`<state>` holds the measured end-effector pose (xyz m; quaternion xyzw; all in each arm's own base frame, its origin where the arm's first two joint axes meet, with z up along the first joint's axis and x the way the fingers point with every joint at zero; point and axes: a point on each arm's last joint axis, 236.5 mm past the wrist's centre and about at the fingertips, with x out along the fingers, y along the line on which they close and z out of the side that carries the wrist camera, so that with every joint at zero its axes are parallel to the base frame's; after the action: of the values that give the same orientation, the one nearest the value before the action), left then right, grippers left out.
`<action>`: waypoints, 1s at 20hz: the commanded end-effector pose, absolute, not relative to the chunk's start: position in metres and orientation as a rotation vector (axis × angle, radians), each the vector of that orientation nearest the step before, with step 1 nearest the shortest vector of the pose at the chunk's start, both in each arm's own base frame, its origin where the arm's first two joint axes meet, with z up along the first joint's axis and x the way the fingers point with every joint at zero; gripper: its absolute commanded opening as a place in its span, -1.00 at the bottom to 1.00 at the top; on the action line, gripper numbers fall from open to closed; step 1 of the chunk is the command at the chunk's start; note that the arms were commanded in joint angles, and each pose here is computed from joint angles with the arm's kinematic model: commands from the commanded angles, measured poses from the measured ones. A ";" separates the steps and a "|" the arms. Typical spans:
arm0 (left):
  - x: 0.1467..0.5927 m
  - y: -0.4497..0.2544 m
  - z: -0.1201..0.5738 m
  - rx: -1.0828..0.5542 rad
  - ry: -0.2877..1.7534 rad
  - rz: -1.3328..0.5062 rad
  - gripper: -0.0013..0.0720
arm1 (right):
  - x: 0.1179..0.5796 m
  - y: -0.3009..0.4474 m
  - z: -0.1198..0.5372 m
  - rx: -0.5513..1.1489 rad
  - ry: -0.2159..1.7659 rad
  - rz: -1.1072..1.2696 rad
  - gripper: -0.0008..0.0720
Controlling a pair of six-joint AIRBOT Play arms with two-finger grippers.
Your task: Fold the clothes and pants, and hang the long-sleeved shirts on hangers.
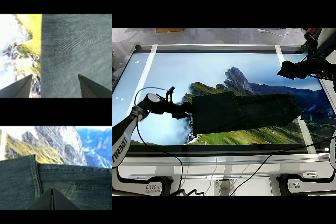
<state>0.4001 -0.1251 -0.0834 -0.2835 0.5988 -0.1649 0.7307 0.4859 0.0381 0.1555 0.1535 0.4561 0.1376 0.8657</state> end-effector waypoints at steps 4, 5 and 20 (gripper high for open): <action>0.393 -0.165 -0.117 -0.724 1.330 -0.390 0.65 | 0.487 0.039 0.157 0.325 0.948 0.289 -0.87; 0.393 -0.172 -0.117 -0.729 1.331 -0.401 0.39 | 0.487 0.039 0.156 0.325 0.949 0.289 -0.87; 0.363 -0.074 0.097 -0.173 1.097 -0.462 -0.91 | 0.463 0.273 0.006 0.370 1.133 0.600 -0.88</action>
<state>0.3855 -0.0919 0.0460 -0.1267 0.5438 -0.2286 0.7975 0.4706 0.1904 0.0353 0.1405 0.5307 0.2374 0.8014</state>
